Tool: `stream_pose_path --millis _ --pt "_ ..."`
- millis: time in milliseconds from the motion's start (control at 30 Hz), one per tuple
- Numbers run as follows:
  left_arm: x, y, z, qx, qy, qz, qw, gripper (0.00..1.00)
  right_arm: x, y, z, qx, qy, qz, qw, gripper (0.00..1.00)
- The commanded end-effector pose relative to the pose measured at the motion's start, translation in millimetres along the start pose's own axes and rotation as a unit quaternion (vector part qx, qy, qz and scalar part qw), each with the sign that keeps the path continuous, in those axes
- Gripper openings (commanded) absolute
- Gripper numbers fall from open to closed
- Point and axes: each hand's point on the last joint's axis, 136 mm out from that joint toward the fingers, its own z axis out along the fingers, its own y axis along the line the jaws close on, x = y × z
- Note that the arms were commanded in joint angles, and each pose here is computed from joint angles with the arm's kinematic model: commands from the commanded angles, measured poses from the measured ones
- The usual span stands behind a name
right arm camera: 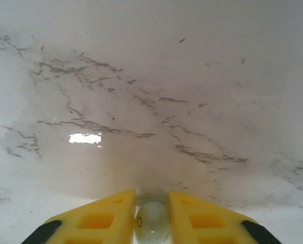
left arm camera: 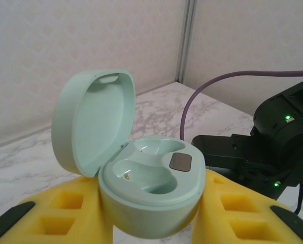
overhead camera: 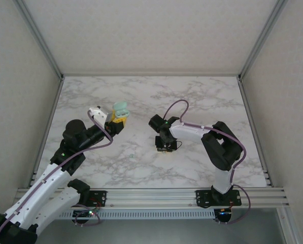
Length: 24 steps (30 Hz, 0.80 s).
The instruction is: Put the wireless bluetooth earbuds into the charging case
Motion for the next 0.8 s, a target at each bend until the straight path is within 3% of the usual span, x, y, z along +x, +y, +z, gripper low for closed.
stream_pose_path --millis 0,233,400,467,533,667,767 --pt "-25.0 -3.2 -2.7 0.009 -0.032 0.012 0.999 0.27 -2.2 -4.3 1.5 0.018 0.000 -0.007 1.000 0.21" --pt "-22.9 -3.4 -2.5 0.009 -0.028 0.012 0.999 0.27 -2.8 7.0 -17.3 -0.020 -0.008 -0.025 0.999 0.14" --pt "-25.2 -2.3 -3.3 0.005 -0.027 0.011 1.000 0.27 0.1 47.0 -69.3 -0.184 -0.006 -0.060 0.981 0.13" --pt "-26.2 -2.0 -3.7 0.004 -0.026 0.013 1.000 0.27 2.6 67.0 -100.8 -0.291 0.013 -0.076 0.953 0.13" --pt "-26.6 -1.6 -4.4 0.002 -0.027 0.014 1.000 0.27 13.2 85.4 -138.1 -0.402 0.053 -0.106 0.908 0.13" --pt "-26.2 -1.8 -5.3 0.002 -0.029 0.016 0.999 0.26 27.6 101.9 -196.3 -0.530 0.094 -0.159 0.828 0.13" --pt "-26.4 -1.8 -5.9 0.001 -0.029 0.018 0.999 0.26 36.6 107.3 -228.9 -0.572 0.110 -0.193 0.789 0.13"
